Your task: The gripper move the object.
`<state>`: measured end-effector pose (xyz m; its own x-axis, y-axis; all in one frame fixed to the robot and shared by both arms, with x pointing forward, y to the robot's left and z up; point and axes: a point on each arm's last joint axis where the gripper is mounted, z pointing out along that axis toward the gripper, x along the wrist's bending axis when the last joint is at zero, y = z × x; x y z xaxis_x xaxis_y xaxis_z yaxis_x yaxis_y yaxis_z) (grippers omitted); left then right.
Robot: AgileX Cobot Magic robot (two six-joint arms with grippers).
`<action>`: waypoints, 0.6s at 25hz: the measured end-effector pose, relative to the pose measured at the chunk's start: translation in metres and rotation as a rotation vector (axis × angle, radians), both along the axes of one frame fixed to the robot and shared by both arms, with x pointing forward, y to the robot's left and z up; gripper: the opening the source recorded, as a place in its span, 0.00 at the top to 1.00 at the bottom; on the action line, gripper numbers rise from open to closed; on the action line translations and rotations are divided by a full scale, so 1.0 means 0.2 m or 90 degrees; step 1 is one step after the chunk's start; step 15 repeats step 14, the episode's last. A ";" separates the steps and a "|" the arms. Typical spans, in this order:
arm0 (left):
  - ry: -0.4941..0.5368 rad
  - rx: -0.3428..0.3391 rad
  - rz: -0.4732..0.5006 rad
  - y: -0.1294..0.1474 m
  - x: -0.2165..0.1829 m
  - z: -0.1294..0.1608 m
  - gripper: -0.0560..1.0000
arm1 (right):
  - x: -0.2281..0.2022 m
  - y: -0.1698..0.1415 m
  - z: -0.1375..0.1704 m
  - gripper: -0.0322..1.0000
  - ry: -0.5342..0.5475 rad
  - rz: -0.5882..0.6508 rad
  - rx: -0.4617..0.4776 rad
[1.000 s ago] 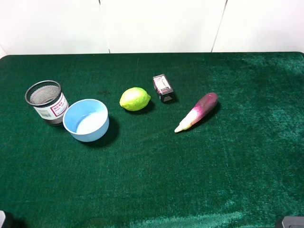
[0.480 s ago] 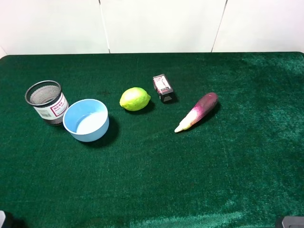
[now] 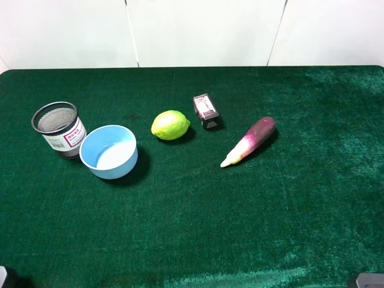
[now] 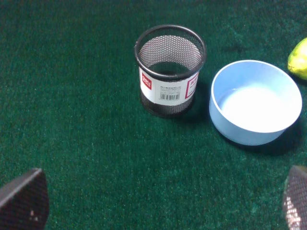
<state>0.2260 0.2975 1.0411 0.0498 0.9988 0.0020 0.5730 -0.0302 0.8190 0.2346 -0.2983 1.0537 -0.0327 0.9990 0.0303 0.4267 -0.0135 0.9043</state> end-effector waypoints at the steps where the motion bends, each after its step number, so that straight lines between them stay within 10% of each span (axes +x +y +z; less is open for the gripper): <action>1: 0.000 0.000 0.000 0.00 0.00 0.00 0.01 | 0.00 0.00 0.00 0.30 0.000 0.000 0.000; 15: 0.000 0.000 0.000 0.00 0.00 0.00 0.01 | 0.00 0.00 0.00 0.30 0.000 0.000 0.000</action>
